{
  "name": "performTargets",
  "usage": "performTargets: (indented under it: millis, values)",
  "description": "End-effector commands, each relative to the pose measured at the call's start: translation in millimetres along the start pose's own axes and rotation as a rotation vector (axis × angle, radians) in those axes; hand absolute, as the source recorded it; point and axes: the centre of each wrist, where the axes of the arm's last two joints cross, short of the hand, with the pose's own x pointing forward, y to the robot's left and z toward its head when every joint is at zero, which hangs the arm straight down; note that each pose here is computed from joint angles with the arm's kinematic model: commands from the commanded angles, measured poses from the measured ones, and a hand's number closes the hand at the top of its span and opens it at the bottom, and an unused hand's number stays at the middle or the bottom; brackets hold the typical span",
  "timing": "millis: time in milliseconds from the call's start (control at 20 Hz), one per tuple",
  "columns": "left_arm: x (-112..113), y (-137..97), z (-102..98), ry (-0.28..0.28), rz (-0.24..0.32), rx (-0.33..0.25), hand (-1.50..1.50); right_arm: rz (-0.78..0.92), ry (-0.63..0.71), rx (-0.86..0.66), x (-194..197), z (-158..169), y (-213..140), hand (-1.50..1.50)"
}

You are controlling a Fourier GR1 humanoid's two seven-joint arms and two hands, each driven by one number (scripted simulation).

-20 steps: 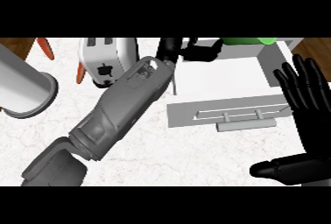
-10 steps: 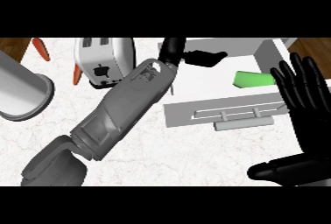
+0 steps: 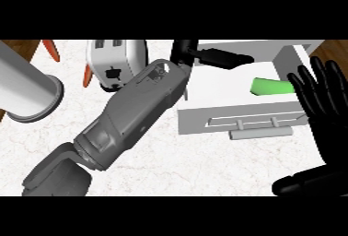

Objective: Pick up the cup, place it into the drawer and close the drawer

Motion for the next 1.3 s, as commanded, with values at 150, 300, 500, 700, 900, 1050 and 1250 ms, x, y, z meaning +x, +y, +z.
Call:
performTargets:
  millis: [150, 300, 500, 700, 900, 1050, 1250]
  values:
    - [11, 6, -6, 0.005, 0.150, 0.024, -1.50, 0.043, 0.000, 0.049, 21, 7, -4, 1.50]
    - [6, 35, 4, -0.016, 0.153, 0.064, -1.50, 0.119, 0.031, 0.108, 26, 17, -20, 1.50]
    - [13, 64, 9, -0.014, 0.192, 0.111, -1.50, 0.258, 0.077, 0.183, 30, 22, -10, 1.50]
    - [-8, 113, 40, 0.019, 0.175, 0.181, -1.50, 0.332, 0.099, 0.183, 40, 26, -17, 1.50]
    - [-17, 114, 86, 0.048, 0.205, 0.194, -1.50, 0.408, 0.160, 0.188, 26, 26, -23, 1.50]
    - [-2, 167, 105, 0.045, 0.192, 0.203, -1.50, 0.412, 0.189, 0.181, 16, 23, -4, 1.50]
    - [-2, 181, 141, 0.052, 0.234, 0.231, -1.50, 0.498, 0.213, 0.199, -8, 17, -3, 1.50]
